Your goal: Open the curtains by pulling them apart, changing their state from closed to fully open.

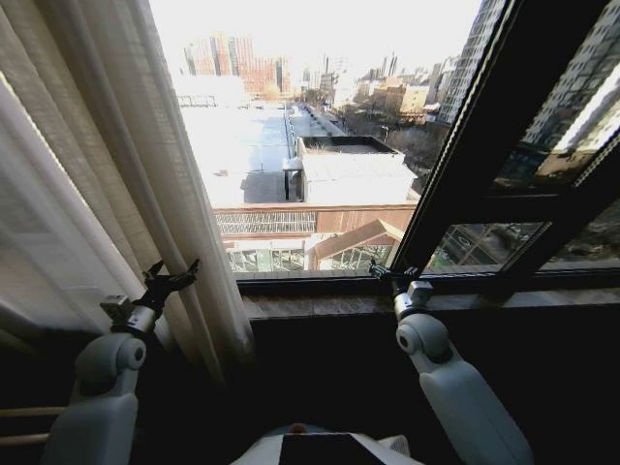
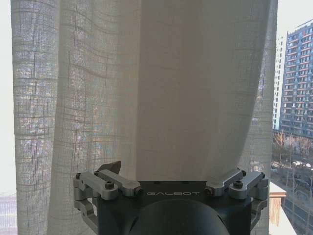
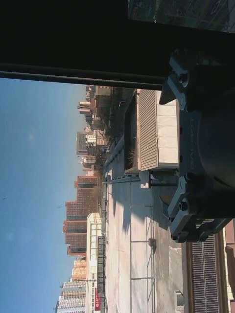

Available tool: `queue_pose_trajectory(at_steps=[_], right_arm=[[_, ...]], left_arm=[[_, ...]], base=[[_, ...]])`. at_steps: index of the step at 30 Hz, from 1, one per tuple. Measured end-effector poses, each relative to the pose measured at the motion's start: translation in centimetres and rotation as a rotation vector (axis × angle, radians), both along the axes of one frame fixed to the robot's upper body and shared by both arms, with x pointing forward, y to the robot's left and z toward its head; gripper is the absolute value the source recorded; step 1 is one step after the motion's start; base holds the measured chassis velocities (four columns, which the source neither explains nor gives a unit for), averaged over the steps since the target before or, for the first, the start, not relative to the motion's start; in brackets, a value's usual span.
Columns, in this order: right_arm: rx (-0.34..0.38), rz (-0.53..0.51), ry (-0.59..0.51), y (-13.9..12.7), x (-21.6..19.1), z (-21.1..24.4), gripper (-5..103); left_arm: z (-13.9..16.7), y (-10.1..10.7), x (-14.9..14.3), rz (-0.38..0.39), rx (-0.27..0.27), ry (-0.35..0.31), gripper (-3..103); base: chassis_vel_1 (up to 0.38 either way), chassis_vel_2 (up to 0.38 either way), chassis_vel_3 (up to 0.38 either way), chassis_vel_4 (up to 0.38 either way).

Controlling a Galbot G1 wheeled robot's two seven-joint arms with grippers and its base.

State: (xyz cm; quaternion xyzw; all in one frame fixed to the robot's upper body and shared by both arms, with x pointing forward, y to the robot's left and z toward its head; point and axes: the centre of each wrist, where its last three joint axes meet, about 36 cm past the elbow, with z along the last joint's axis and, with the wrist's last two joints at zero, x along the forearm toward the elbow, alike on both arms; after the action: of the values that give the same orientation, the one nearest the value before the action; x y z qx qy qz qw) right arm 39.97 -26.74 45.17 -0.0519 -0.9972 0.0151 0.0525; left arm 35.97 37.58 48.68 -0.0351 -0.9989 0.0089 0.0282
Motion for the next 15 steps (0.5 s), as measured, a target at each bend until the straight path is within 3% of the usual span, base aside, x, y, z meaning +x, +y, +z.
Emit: queue_pose_trajectory(at_steps=[7, 10, 15], right_arm=[[0.003, 0.014, 0.004, 0.6, -0.3, -0.2, 100], [0.005, 0.018, 0.004, 0.8, -0.4, -0.2, 100], [0.006, 0.024, 0.003, 1.0, -0.6, -0.2, 100]], left_arm=[[0.0, -1.4, 1.3, 0.045, 0.006, -0.011, 102], [0.1, -1.6, 1.7, 0.057, 0.016, -0.017, 98], [0.3, -1.8, 2.1, 0.080, 0.029, -0.025, 77]], base=[[0.000, 0.000, 0.000, 0.000], [0.000, 0.000, 0.000, 0.000], [0.000, 0.000, 0.000, 0.000]])
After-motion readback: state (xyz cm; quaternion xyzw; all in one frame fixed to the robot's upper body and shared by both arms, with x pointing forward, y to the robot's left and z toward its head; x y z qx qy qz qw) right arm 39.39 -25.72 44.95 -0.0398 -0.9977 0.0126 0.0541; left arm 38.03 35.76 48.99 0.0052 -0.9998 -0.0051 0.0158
